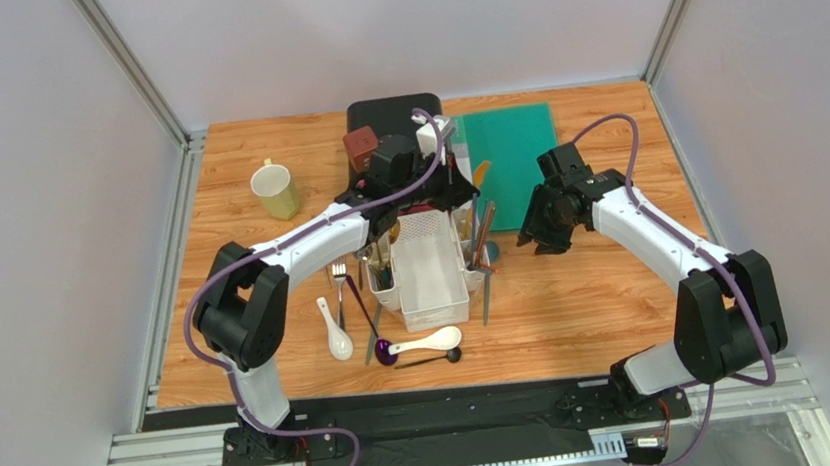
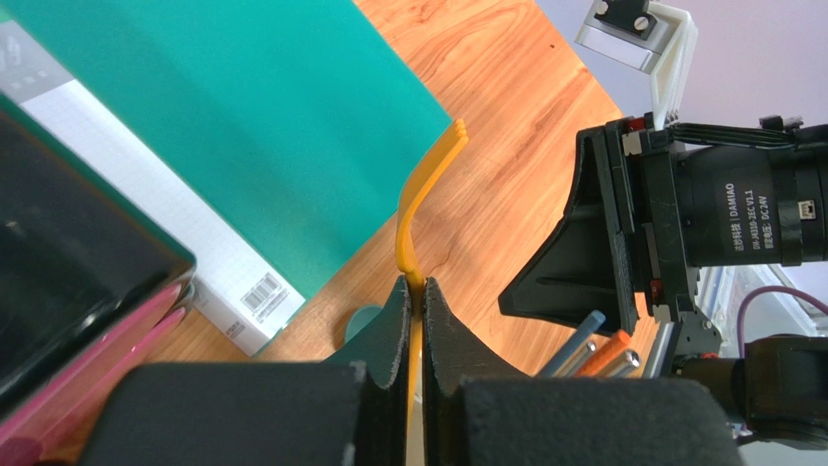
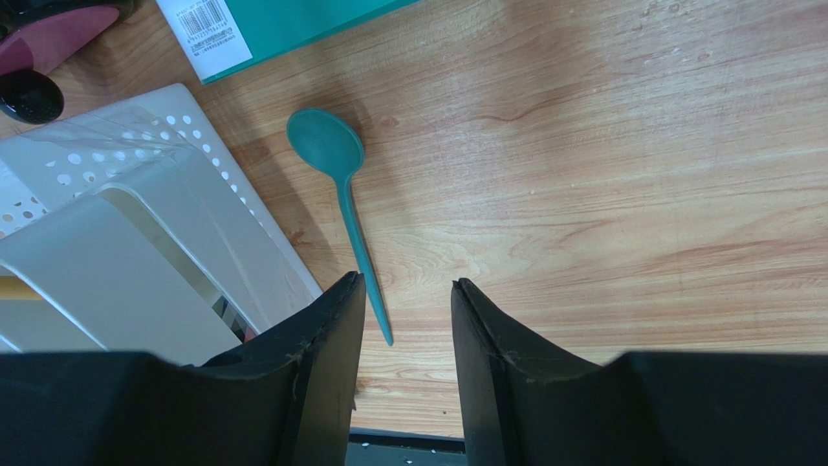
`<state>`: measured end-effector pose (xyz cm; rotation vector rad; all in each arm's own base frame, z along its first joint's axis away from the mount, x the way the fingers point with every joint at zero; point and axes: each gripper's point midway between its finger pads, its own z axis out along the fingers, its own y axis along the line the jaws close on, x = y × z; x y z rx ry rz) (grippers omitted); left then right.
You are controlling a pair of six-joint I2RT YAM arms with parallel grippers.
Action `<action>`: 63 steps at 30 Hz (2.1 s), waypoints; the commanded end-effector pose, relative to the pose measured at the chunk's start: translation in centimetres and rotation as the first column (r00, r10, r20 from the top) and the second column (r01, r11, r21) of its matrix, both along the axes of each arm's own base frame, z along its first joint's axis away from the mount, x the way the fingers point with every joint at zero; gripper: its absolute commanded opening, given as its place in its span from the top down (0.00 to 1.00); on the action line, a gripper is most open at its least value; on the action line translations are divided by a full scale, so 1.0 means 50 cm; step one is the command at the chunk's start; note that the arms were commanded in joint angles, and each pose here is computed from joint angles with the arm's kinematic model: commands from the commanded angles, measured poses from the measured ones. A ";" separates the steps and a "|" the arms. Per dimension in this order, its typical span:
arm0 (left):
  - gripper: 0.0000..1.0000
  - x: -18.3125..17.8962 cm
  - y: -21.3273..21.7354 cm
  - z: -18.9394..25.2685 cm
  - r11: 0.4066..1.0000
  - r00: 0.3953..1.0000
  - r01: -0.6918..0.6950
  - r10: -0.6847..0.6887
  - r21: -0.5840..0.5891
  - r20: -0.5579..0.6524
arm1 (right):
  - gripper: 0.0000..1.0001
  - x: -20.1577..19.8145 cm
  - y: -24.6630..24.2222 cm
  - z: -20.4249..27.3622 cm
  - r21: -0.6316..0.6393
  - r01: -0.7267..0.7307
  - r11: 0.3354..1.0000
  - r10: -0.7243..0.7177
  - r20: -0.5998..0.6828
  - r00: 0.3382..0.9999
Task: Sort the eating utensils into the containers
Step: Place the fork in the storage box.
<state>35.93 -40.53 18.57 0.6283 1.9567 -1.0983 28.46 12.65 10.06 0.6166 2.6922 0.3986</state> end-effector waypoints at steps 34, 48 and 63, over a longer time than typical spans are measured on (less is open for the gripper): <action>0.63 -0.068 0.077 0.045 0.997 0.996 -0.029 0.023 0.068 0.082 | 0.58 0.012 0.038 0.004 0.021 0.004 1.000 -0.005 0.026 1.000; 0.55 -0.057 0.262 0.221 0.931 0.947 -0.319 0.307 0.178 0.093 | 0.55 0.014 0.023 0.009 -0.014 0.037 0.999 -0.037 0.043 0.998; 0.45 -0.178 0.573 -0.057 0.683 0.706 -0.482 0.674 0.549 -0.218 | 0.43 -0.004 0.024 -0.020 0.003 0.062 0.998 -0.062 0.015 0.998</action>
